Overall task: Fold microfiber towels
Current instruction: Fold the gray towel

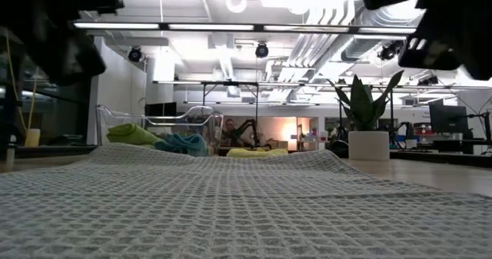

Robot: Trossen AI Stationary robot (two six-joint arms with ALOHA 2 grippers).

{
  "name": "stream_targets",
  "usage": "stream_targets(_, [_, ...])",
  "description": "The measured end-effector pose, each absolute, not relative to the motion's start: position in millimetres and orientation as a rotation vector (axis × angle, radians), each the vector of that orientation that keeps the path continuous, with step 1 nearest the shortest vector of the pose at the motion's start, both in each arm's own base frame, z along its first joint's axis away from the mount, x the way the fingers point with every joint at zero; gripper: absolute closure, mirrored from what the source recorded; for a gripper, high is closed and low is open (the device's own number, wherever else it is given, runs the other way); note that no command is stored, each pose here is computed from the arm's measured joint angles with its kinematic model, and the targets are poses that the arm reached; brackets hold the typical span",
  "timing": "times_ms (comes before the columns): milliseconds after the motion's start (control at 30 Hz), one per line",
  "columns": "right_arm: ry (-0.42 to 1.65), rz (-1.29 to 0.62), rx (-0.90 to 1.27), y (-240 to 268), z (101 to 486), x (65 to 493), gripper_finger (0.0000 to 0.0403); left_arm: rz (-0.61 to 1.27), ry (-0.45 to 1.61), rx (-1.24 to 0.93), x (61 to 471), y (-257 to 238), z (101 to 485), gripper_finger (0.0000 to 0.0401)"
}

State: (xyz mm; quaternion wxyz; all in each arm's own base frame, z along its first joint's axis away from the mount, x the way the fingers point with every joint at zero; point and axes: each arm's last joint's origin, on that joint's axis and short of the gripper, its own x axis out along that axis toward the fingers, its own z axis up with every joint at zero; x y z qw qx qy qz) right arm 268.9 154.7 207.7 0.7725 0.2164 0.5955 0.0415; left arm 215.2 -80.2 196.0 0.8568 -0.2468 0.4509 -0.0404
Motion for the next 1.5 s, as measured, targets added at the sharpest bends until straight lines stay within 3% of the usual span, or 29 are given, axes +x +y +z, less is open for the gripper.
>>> stream_targets(167, [1.27, -0.098, 0.609, 116, 186, 236, 0.0403, 0.095, 0.967, -0.417, 208, -64, 190, 0.0244])
stream_targets(433, [0.895, -0.343, 1.004, 62, 160, 208, 0.0403, 0.266, 0.855, -0.474, 205, -55, 169, 0.0245])
stream_targets(700, [0.808, -0.524, 0.995, 23, 133, 211, 0.0403, 0.38, 0.764, -0.566, 207, -53, 143, 0.0245])
stream_targets(1167, [0.717, -0.436, 1.092, 11, 102, 246, 0.0403, 0.37, 0.825, -0.642, 229, -61, 104, 0.0245])
stream_targets(1500, [0.644, -0.391, 1.062, 13, 114, 291, 0.0403, 0.337, 0.822, -0.6, 232, -62, 101, 0.0245])
